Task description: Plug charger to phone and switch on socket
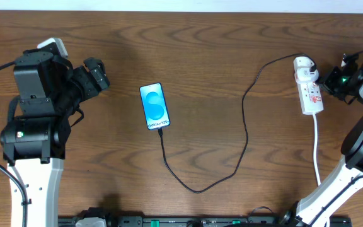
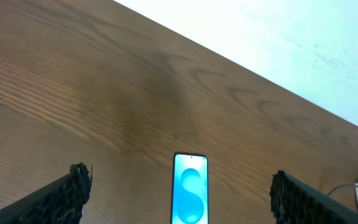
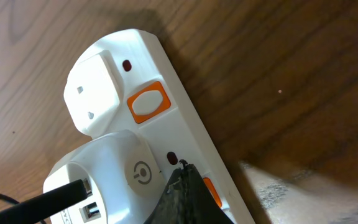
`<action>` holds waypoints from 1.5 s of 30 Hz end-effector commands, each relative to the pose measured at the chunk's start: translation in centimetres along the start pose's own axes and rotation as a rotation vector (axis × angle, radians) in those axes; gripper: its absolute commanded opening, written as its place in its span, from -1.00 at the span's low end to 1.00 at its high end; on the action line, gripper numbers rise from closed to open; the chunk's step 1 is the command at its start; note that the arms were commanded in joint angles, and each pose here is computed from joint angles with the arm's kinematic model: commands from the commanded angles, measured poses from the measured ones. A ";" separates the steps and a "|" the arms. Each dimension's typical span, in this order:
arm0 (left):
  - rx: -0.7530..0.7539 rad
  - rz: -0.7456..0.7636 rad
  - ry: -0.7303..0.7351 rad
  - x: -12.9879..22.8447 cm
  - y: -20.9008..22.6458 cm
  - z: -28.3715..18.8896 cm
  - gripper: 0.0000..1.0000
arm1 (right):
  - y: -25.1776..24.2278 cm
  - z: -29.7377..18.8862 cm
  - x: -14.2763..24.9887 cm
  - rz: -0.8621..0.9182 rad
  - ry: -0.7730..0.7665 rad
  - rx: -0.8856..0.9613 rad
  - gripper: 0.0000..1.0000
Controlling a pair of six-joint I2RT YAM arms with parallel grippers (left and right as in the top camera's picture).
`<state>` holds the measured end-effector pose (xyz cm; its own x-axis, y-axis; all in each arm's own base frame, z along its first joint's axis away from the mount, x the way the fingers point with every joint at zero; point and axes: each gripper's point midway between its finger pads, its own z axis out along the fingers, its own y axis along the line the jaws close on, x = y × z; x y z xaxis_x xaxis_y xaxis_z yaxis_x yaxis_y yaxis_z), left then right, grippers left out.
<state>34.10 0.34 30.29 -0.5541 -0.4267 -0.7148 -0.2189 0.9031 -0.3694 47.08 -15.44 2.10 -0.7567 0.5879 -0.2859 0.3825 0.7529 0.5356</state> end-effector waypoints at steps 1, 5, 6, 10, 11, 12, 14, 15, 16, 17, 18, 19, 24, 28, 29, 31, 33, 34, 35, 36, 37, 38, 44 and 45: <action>-0.024 -0.001 -0.005 -0.1 0.5 0.1 0.87 | 4.7 5.5 7.9 0.028 0.247 -0.113 -0.98; -0.024 0.000 -0.005 -0.1 0.5 0.1 0.87 | 4.8 5.5 8.3 0.061 0.263 -0.106 -0.98; -0.024 0.000 -0.005 -0.1 0.5 0.1 0.87 | 4.8 5.5 8.4 0.072 0.267 -0.104 -0.98; -0.024 0.000 -0.005 -0.1 0.5 0.1 0.87 | 4.8 5.4 8.6 0.078 0.274 -0.102 -0.98; -0.024 0.000 -0.005 -0.1 0.5 0.1 0.87 | 4.8 5.4 8.6 0.080 0.277 -0.105 -0.98; -0.024 0.000 -0.005 -0.1 0.5 0.1 0.87 | 4.9 5.4 8.6 0.080 0.279 -0.111 -0.98; -0.024 0.000 -0.005 -0.1 0.5 0.1 0.87 | 5.4 5.3 8.7 0.062 0.283 -0.138 -0.98; -0.024 0.000 -0.005 -0.1 0.5 0.1 0.87 | 5.4 5.3 8.7 0.059 0.284 -0.141 -0.98; -0.024 0.000 -0.005 -0.1 0.5 0.1 0.87 | 5.4 5.3 8.8 0.056 0.286 -0.143 -0.98; -0.024 0.000 -0.005 -0.1 0.5 0.1 0.87 | 5.5 5.3 8.8 0.054 0.288 -0.149 -0.98; -0.024 0.000 -0.005 -0.1 0.5 0.1 0.87 | 5.8 5.2 8.9 0.045 0.290 -0.163 -0.98; -0.024 0.000 -0.005 -0.1 0.5 0.1 0.87 | 5.9 5.2 8.9 0.041 0.292 -0.173 -0.98; -0.024 0.000 -0.005 -0.1 0.5 0.1 0.87 | 6.0 5.1 9.2 0.019 0.303 -0.185 -0.98; -0.024 0.000 -0.005 -0.1 0.5 0.1 0.87 | 6.0 5.0 9.4 -0.004 0.309 -0.187 -0.98; -0.024 0.000 -0.005 -0.1 0.5 0.1 0.87 | 6.0 5.0 9.5 -0.007 0.311 -0.187 -0.98; -0.024 0.000 -0.005 -0.1 0.5 0.1 0.87 | 6.0 5.0 9.6 -0.010 0.314 -0.188 -0.98; -0.024 0.000 -0.005 -0.1 0.5 0.1 0.87 | 5.9 4.9 9.8 -0.008 0.322 -0.186 -0.98; -0.024 0.000 -0.005 -0.1 0.5 0.1 0.87 | 5.9 4.9 9.8 -0.011 0.323 -0.186 -0.98; -0.024 0.000 -0.005 -0.1 0.5 0.1 0.87 | 5.9 4.9 9.8 -0.011 0.324 -0.185 -0.98; -0.024 0.000 -0.005 -0.1 0.5 0.1 0.87 | 5.9 4.9 9.8 -0.017 0.323 -0.186 -0.98; -0.024 0.000 -0.005 -0.1 0.5 0.1 0.87 | 5.7 4.9 9.8 -0.019 0.321 -0.174 -0.98; -0.024 0.000 -0.005 -0.1 0.5 0.1 0.87 | 5.5 5.0 9.7 -0.021 0.317 -0.162 -0.99; -0.024 0.000 -0.005 -0.1 0.5 0.1 0.87 | 4.3 4.9 8.7 -0.017 0.280 -0.133 -0.98; -0.024 -0.001 -0.005 -0.1 0.5 0.1 0.87 | 4.1 4.8 8.4 -0.017 0.270 -0.134 -0.98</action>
<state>34.11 0.34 30.29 -0.5538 -0.4267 -0.7150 -0.2188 0.9031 -0.3695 46.93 -15.37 2.19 -0.7784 0.5535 -0.2961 0.3729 0.7872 0.4913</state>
